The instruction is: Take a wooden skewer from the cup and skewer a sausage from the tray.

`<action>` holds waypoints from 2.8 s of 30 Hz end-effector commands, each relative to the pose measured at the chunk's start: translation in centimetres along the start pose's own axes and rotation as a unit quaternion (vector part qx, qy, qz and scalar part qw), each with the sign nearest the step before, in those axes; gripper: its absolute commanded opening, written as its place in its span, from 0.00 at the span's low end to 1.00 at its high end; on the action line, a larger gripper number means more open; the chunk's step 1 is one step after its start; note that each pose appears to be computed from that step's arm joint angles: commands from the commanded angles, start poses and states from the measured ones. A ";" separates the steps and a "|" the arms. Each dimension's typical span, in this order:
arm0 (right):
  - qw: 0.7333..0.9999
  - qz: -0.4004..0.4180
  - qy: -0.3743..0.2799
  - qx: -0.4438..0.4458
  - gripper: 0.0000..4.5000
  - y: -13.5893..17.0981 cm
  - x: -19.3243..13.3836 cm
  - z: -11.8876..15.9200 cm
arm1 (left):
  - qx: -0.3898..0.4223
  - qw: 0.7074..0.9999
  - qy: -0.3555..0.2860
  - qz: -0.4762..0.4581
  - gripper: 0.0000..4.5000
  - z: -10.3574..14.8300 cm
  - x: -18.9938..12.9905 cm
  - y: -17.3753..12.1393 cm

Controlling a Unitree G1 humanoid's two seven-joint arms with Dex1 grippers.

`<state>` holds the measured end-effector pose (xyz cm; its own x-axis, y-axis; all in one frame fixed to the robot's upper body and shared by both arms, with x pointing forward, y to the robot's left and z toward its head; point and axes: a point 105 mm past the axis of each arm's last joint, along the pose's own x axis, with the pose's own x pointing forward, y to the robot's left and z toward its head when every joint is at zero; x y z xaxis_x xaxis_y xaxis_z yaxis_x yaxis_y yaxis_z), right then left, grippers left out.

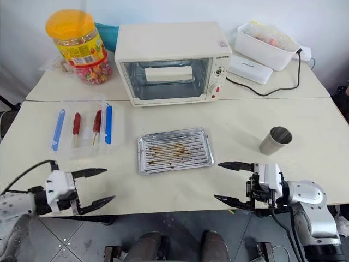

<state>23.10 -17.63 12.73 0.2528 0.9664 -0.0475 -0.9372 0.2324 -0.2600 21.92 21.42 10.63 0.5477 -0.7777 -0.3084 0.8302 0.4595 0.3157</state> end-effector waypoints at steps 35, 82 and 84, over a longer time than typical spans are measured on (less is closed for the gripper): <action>0.864 -0.479 -0.155 0.014 1.00 -10.5 3.8 -0.4 | -0.176 0.796 -0.156 0.558 1.00 0.0 -2.8 5.9; 0.874 -0.474 -0.099 0.049 1.00 -9.4 2.3 -2.3 | -0.192 0.807 -0.126 0.544 1.00 -0.3 -1.1 2.9; 0.872 -0.478 -0.094 0.046 1.00 -9.0 2.3 -2.4 | -0.193 0.813 -0.115 0.537 1.00 -0.4 -0.5 2.8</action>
<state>33.10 -17.62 11.54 0.9023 0.3360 0.2702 -0.3537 0.9352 0.0183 24.00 23.65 11.13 0.9792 0.1389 0.1482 -0.1328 0.9898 -0.0509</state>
